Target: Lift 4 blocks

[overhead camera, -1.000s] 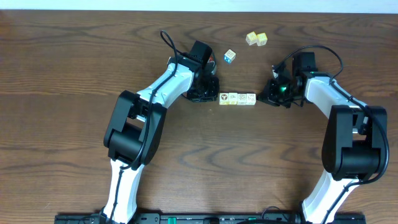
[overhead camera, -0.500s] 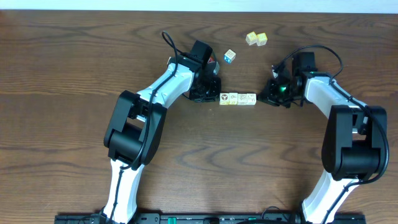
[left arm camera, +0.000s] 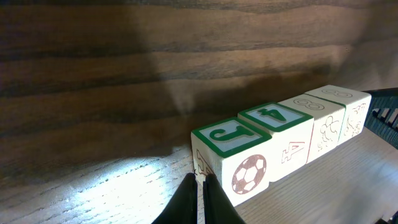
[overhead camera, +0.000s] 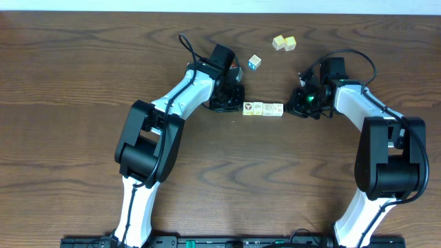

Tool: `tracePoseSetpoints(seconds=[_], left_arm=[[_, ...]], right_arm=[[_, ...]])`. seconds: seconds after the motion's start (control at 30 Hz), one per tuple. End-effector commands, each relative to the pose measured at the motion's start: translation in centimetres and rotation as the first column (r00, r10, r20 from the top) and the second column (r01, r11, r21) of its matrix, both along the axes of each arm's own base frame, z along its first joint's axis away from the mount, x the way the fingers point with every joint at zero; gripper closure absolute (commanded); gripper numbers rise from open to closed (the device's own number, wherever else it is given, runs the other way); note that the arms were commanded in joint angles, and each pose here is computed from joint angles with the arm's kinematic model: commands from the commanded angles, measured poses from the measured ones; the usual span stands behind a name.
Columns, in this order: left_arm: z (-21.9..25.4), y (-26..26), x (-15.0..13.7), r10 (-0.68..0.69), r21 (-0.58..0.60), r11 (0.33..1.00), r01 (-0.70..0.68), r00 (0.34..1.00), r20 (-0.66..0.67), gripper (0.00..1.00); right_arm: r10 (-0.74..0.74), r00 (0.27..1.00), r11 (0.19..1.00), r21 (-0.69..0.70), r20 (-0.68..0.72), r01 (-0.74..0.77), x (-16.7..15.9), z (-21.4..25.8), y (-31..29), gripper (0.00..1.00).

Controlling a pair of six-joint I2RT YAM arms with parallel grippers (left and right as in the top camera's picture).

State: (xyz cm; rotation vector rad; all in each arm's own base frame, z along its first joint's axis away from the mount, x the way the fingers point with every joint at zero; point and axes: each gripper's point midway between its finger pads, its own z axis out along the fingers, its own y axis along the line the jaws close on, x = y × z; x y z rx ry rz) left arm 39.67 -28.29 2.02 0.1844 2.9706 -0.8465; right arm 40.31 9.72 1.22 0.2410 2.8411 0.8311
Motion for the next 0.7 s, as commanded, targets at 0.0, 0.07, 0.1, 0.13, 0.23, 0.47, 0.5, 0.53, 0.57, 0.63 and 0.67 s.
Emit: tracePoseSetpoints(seconds=[0.0,0.07,0.1,0.13,0.23,0.47,0.5,0.53,0.57,0.63,0.67], left_arm=[[-0.8,-0.1,-0.2,-0.022,0.013,1.0,0.022,1.0,0.003,0.92],[-0.9,0.2,-0.1,-0.016,0.032,0.999,0.016,1.0,0.011,0.93],[-1.0,0.4,0.1,-0.012,0.048,0.999,0.011,1.0,0.018,0.93],[-1.2,0.7,0.3,-0.006,0.068,0.998,0.004,1.0,0.028,0.93],[-1.4,1.2,0.6,0.003,0.095,0.995,-0.007,0.999,0.042,0.93],[-1.4,1.1,0.6,0.005,0.094,0.996,-0.009,0.999,0.043,0.93],[-1.4,1.1,0.7,0.005,0.093,0.996,-0.009,0.999,0.043,0.93],[-1.4,1.1,0.6,0.005,0.093,0.996,-0.009,0.999,0.043,0.92],[-1.4,1.1,0.6,0.005,0.093,0.996,-0.009,0.999,0.043,0.93],[-1.4,1.1,0.6,0.005,0.093,0.996,-0.009,0.999,0.042,0.93],[-1.4,1.1,0.6,0.008,0.092,0.996,-0.012,0.999,0.041,0.92]], right_arm=[[0.017,1.0,1.0,0.018,-0.021,-0.016,-0.5,-0.5,1.2,0.99],[0.017,1.0,1.0,0.018,-0.022,-0.016,-0.5,-0.5,1.2,0.99],[0.016,1.0,1.0,0.018,-0.022,-0.016,-0.5,-0.5,1.2,0.99],[0.016,1.0,1.0,0.018,-0.022,-0.016,-0.5,-0.5,1.2,0.99],[0.016,1.0,1.0,0.018,-0.021,-0.016,-0.5,-0.5,1.2,0.99],[0.017,1.0,1.0,0.018,-0.021,-0.016,-0.5,-0.5,1.2,0.99],[0.017,1.0,1.0,0.018,-0.021,-0.017,-0.5,-0.5,1.2,0.99],[0.017,1.0,1.0,0.018,-0.021,-0.016,-0.5,-0.5,1.2,0.99],[0.017,1.0,1.0,0.018,-0.021,-0.017,-0.5,-0.5,1.2,0.99],[0.017,1.0,1.0,0.018,-0.021,-0.017,-0.5,-0.5,1.2,0.99],[0.017,1.0,1.0,0.018,-0.021,-0.016,-0.5,-0.5,1.2,0.99]])
